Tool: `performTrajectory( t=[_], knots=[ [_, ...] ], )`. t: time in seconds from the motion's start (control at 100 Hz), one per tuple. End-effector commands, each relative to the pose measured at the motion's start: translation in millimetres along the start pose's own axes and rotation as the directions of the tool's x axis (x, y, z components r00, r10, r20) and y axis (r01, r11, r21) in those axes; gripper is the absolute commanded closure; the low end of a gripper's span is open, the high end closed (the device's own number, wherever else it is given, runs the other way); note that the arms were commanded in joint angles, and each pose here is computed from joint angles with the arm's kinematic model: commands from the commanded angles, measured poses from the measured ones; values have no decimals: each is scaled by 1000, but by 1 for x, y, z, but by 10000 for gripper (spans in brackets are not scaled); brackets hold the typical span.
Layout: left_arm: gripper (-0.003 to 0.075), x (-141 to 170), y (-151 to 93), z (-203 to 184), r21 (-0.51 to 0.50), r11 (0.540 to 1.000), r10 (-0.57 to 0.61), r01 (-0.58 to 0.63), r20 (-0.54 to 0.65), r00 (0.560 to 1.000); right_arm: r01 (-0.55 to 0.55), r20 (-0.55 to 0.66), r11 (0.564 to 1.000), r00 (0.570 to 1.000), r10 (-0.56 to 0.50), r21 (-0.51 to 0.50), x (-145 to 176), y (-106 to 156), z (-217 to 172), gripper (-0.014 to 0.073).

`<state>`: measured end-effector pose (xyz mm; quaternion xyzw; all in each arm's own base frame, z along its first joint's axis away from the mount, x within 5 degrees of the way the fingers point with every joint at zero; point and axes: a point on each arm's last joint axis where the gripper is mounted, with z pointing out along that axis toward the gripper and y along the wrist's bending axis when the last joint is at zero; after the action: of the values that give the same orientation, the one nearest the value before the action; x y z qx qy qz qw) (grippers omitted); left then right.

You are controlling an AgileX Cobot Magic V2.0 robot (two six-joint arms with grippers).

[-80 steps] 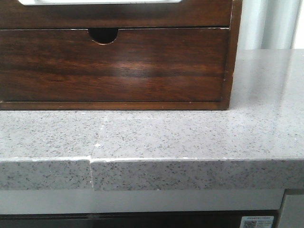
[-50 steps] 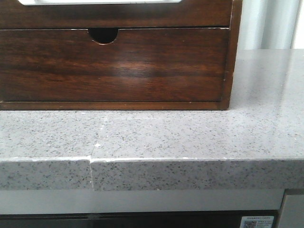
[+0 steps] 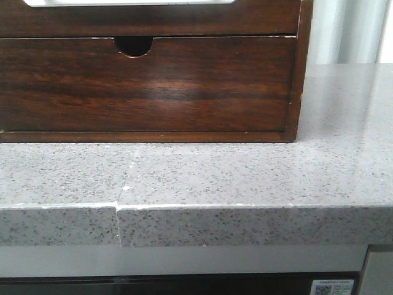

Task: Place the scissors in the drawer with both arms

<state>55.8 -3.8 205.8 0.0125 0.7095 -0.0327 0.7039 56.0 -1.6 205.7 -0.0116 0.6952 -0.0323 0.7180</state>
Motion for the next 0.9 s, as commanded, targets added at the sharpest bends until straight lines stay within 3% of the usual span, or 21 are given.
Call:
performTrajectory(
  t=[0.0, 0.23, 0.49, 0.69, 0.89],
  knots=[
    [741, 4, 0, -1, 1, 1000, -9, 9, 75, 997, 8, 98, 1000, 995, -8, 6, -4, 0, -2, 664],
    [741, -10, 1, -3, -2, 1000, -12, 13, 198, 980, -47, 135, 999, 990, 46, 4, -13, -1, -3, 664],
    [741, -56, -1, -14, 20, 998, -64, 61, 257, 964, -103, 186, 995, 977, 103, -9, -59, -4, -8, 664],
    [741, -104, -5, -18, 36, 997, -67, 62, 172, 983, -83, 100, 997, 991, 83, -11, -100, -5, 2, 664],
    [741, -140, -7, -4, 41, 997, -60, 59, 28, 998, -47, -91, 999, 995, 46, -11, -128, -7, 24, 664]
  ],
)
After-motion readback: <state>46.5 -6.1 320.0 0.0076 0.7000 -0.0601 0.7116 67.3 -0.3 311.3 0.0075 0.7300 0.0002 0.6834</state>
